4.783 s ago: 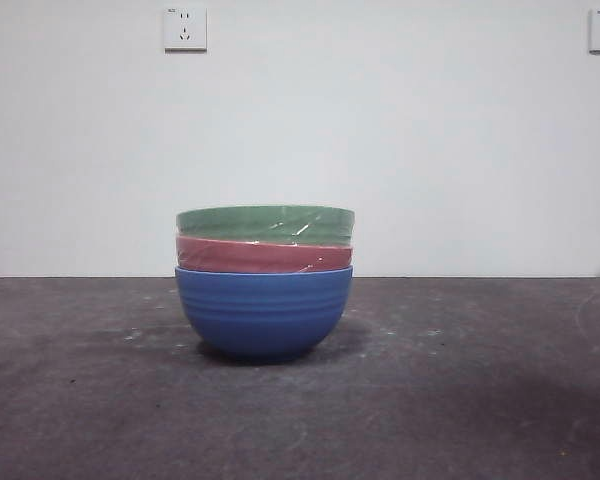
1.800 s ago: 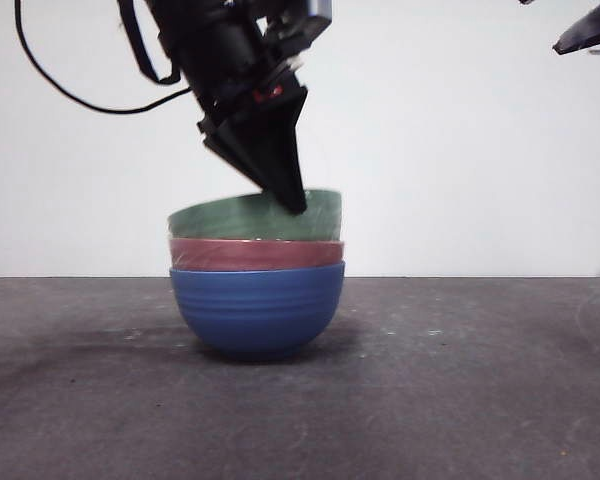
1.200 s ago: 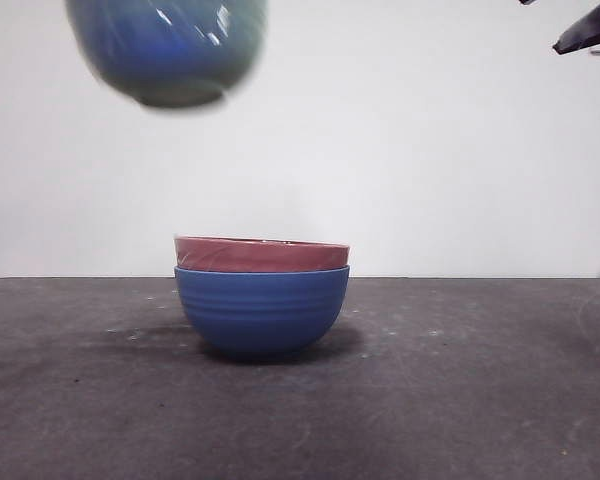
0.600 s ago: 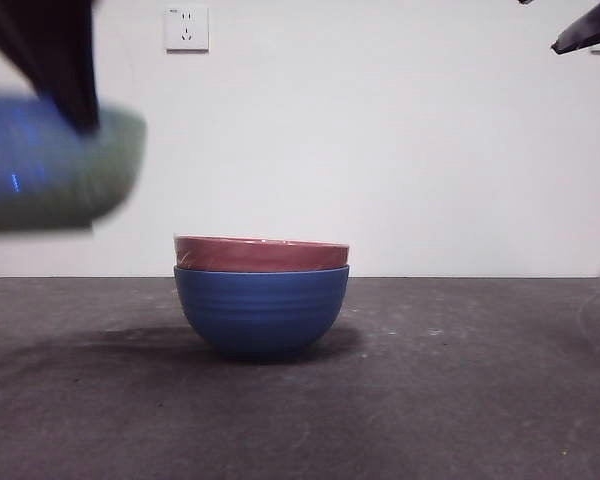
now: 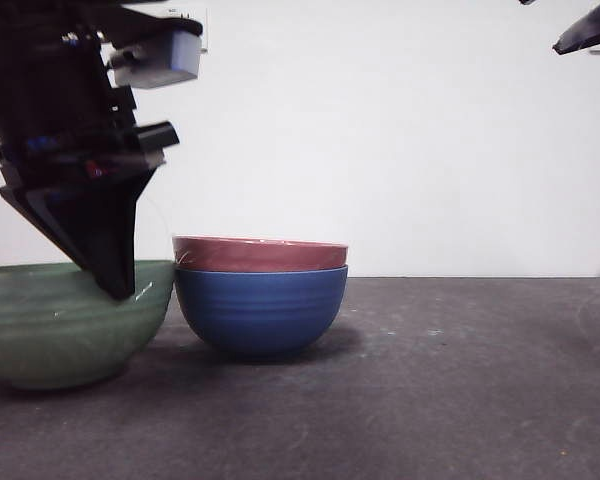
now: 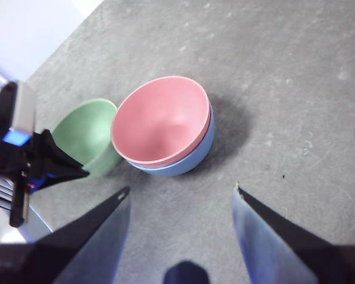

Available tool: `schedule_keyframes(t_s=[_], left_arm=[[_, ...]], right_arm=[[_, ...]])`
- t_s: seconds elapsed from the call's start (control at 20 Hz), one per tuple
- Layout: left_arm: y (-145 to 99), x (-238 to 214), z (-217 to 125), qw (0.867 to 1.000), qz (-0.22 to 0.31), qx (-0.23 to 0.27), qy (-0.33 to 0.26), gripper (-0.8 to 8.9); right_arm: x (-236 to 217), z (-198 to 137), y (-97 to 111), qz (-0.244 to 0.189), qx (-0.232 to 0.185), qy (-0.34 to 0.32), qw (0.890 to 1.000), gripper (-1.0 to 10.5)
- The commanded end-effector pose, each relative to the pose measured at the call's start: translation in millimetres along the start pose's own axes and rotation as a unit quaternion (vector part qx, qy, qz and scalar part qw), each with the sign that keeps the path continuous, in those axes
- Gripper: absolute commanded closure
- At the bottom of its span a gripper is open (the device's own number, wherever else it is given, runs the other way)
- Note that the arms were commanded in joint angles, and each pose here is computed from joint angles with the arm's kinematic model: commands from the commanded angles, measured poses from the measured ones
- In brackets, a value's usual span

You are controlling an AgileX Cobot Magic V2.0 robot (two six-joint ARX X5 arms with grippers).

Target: Pick up the green bowl on the top,put the green bowl on the left,pick up the red bowl in the middle,put the red bowl on the right

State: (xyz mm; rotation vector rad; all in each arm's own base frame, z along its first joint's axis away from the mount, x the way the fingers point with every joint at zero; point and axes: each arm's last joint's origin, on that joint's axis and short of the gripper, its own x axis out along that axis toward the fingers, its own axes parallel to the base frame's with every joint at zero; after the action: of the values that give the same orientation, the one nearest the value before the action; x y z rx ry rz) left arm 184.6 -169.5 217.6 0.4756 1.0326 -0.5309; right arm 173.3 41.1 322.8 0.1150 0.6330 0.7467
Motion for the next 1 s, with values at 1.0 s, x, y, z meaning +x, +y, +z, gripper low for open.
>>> schedule_keyframes(t_s=[1.0], left_arm=[[23.4, -120.4, -4.4, 0.988, -0.06, -0.056, -0.134, 4.36]], right_arm=[[53.0, 44.5, 50.7, 0.021, -0.14, 0.068, 0.988, 6.6]])
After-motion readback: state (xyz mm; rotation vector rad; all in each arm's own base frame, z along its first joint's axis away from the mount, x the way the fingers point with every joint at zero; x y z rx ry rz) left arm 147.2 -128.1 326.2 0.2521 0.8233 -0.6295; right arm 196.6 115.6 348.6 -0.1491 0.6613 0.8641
